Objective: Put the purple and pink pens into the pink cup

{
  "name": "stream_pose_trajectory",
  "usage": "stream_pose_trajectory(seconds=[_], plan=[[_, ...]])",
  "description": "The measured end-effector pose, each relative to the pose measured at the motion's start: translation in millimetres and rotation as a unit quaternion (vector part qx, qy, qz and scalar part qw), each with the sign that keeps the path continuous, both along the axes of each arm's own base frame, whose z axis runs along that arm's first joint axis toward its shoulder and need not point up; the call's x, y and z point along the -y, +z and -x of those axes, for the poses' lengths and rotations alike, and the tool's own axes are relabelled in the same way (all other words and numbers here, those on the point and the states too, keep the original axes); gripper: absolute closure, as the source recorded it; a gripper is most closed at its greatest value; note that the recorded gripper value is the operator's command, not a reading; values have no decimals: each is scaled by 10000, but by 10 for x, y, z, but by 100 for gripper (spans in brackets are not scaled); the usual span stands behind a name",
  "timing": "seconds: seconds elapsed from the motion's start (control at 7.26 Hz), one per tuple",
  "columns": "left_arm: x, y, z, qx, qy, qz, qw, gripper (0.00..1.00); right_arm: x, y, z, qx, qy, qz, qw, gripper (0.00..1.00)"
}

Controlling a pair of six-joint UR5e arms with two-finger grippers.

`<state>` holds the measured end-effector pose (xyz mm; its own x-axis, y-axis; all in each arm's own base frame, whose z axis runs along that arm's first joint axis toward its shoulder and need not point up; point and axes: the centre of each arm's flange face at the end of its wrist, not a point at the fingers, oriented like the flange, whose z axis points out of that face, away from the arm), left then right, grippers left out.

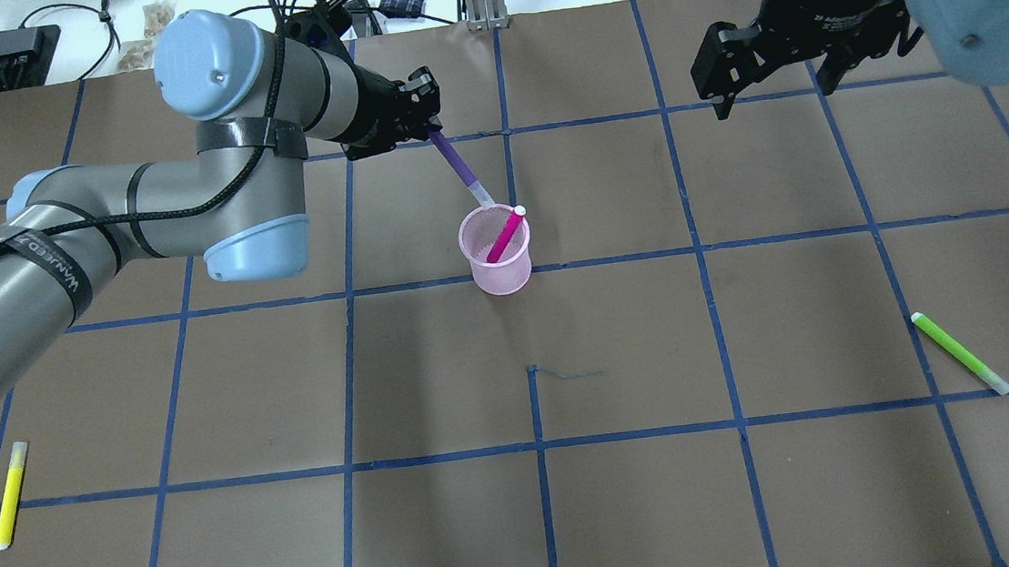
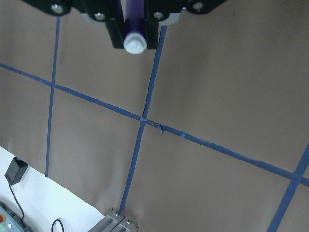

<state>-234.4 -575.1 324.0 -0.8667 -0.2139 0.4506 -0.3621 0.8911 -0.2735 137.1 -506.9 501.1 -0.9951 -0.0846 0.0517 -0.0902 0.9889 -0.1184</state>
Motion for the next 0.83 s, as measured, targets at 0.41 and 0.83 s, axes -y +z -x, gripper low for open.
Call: stream_pose_trajectory(seconds=[0.41, 0.83], plan=[[-64, -141, -7, 294, -120, -42, 9995, 100, 10, 20, 0, -4, 5, 25, 10000, 0], [-71, -174, 4, 362, -157, -60, 9992, 99, -2, 8, 8, -33, 2, -10, 10000, 0]])
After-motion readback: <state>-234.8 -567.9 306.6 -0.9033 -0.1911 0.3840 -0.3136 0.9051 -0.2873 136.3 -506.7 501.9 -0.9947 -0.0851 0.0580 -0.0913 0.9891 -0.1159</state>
